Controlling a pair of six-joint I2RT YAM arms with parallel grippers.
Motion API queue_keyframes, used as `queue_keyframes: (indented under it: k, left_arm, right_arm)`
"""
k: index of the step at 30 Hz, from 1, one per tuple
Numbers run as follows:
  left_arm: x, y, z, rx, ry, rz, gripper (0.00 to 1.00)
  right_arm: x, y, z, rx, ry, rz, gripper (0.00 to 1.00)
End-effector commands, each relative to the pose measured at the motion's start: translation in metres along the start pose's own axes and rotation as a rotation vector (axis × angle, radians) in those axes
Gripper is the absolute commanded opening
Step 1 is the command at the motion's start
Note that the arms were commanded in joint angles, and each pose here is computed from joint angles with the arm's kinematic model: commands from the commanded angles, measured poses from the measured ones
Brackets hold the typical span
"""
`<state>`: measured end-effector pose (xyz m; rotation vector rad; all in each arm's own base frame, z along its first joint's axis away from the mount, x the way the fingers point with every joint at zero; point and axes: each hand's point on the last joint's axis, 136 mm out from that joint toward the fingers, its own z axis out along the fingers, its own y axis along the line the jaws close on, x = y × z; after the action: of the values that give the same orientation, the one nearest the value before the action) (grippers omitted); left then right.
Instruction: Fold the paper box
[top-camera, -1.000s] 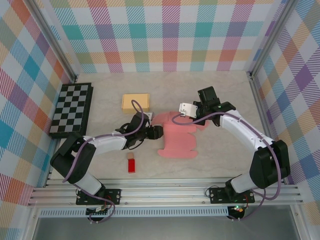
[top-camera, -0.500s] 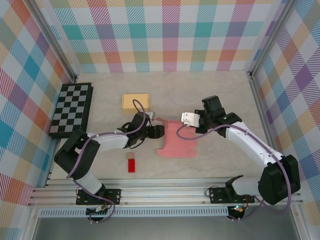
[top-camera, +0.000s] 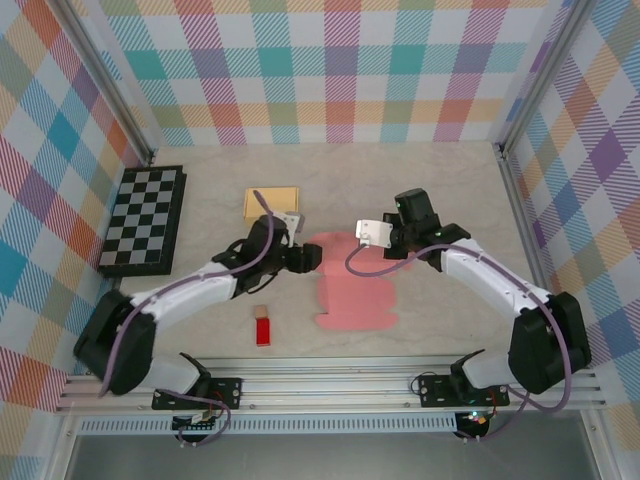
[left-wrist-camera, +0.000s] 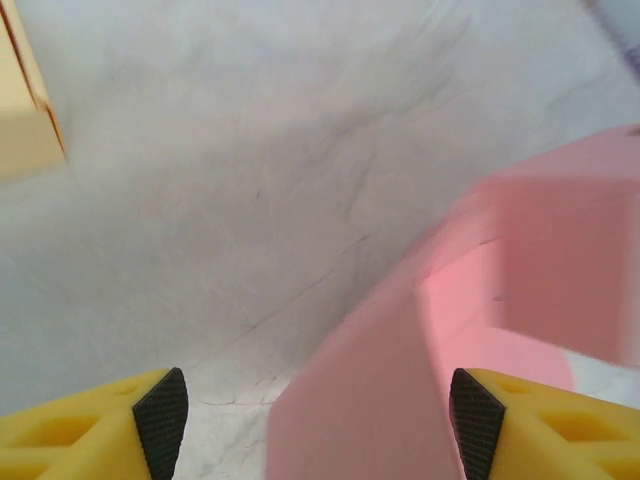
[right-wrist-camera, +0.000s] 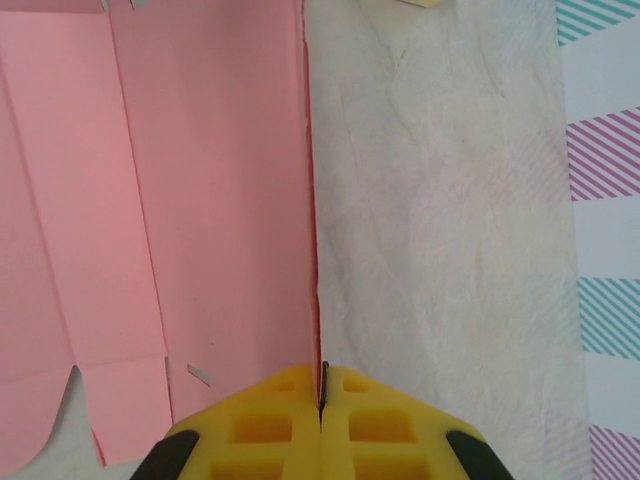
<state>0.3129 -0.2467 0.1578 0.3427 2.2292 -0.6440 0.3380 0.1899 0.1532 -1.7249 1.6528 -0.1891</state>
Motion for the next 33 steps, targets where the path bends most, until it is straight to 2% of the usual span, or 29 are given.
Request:
queue_keyframes:
  k: [1, 5, 9, 14, 19, 25, 33]
  left_arm:
    - [-0.003, 0.009, -0.032, -0.053, -0.055, 0.081, 0.74]
    - [0.003, 0.045, -0.045, -0.224, -0.092, 0.079, 0.73]
    - [0.009, 0.064, -0.038, -0.256, -0.070, -0.033, 0.63]
    - [0.005, 0.075, -0.009, -0.208, -0.006, -0.075, 0.60]
    - [0.006, 0.054, 0.023, -0.046, 0.016, -0.031, 0.55]
    - [0.003, 0.019, 0.031, 0.153, -0.005, 0.026, 0.57]
    - [0.022, 0.000, 0.040, 0.238, 0.072, 0.089, 0.57]
  right_arm:
    - [-0.003, -0.015, 0.010, 0.077, -0.003, -0.076, 0.00]
    - [-0.003, -0.022, 0.021, 0.145, -0.019, -0.144, 0.00]
    - [0.001, -0.022, 0.031, 0.214, -0.010, -0.219, 0.00]
    - [0.001, -0.016, 0.030, 0.209, -0.021, -0.246, 0.00]
    - [0.001, -0.014, 0.032, 0.210, -0.016, -0.262, 0.00]
    - [0.003, -0.006, 0.039, 0.232, 0.011, -0.322, 0.00]
    - [0.006, 0.004, 0.050, 0.225, 0.032, -0.309, 0.00]
